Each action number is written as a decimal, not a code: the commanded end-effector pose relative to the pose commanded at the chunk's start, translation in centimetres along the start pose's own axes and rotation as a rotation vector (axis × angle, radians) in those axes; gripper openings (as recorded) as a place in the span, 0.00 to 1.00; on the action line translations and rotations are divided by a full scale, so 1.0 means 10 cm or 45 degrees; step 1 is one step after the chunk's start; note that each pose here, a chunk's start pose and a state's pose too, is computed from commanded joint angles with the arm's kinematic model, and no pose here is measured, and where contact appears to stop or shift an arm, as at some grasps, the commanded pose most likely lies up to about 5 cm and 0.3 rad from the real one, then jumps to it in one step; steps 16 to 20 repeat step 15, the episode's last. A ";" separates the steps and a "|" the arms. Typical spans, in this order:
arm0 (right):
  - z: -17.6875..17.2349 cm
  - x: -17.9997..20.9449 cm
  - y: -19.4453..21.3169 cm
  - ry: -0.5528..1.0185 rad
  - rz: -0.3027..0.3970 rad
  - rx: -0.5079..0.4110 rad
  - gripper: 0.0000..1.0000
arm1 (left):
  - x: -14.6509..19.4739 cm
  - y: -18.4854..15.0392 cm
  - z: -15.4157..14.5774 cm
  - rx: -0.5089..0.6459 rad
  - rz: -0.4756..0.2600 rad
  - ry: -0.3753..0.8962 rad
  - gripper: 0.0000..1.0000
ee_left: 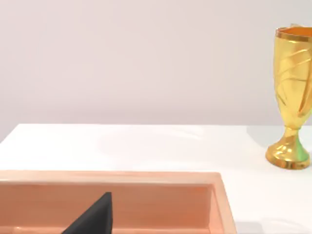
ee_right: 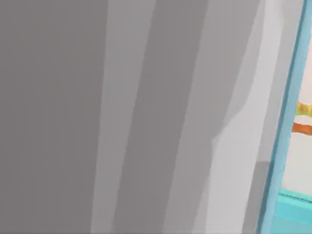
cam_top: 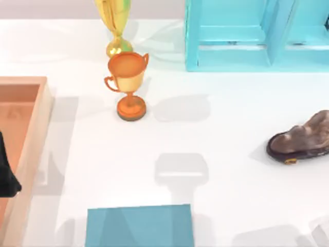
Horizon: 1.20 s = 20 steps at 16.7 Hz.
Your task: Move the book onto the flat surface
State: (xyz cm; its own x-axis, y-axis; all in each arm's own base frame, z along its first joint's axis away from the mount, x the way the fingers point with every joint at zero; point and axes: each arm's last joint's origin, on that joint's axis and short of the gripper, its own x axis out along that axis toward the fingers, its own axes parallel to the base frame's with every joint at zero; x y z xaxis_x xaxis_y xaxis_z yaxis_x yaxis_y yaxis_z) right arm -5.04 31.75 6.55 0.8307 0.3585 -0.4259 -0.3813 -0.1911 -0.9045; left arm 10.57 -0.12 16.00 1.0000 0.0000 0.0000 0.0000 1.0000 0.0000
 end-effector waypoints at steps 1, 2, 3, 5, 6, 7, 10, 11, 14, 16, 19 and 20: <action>0.02 -0.08 0.03 0.012 -0.005 -0.011 1.00 | 0.00 0.00 0.00 0.000 0.000 0.000 1.00; 0.05 -0.15 0.06 0.022 -0.017 -0.015 1.00 | 0.00 0.00 0.00 0.000 0.000 0.000 1.00; 0.08 -0.23 0.07 0.030 -0.034 -0.015 1.00 | 0.00 0.00 0.00 0.000 0.000 0.000 1.00; 0.13 -0.37 0.07 0.039 -0.079 0.002 1.00 | 0.00 0.00 0.00 0.000 0.000 0.000 1.00; 0.15 -0.44 0.05 0.040 -0.105 0.016 1.00 | 0.00 0.00 0.00 0.000 0.000 0.000 1.00; 0.18 -0.50 0.03 0.039 -0.131 0.035 1.00 | 0.00 0.00 0.00 0.000 0.000 0.000 1.00; 0.25 -0.64 -0.08 0.027 -0.204 0.110 1.00 | 0.00 0.00 0.00 0.000 0.000 0.000 1.00; 0.27 -0.67 -0.12 0.023 -0.222 0.135 1.00 | 0.00 0.00 0.00 0.000 0.000 0.000 1.00; 0.29 -0.69 -0.17 0.019 -0.244 0.169 1.00 | 0.00 0.00 0.00 0.000 0.000 0.000 1.00; 0.29 -0.69 -0.17 0.019 -0.244 0.169 1.00 | 0.00 0.00 0.00 0.000 0.000 0.000 1.00; 0.29 -0.69 -0.17 0.019 -0.244 0.169 1.00 | 0.00 0.00 0.00 0.000 0.000 0.000 1.00; 0.29 -0.69 -0.17 0.019 -0.244 0.169 1.00 | 0.00 0.00 0.00 0.000 0.000 0.000 1.00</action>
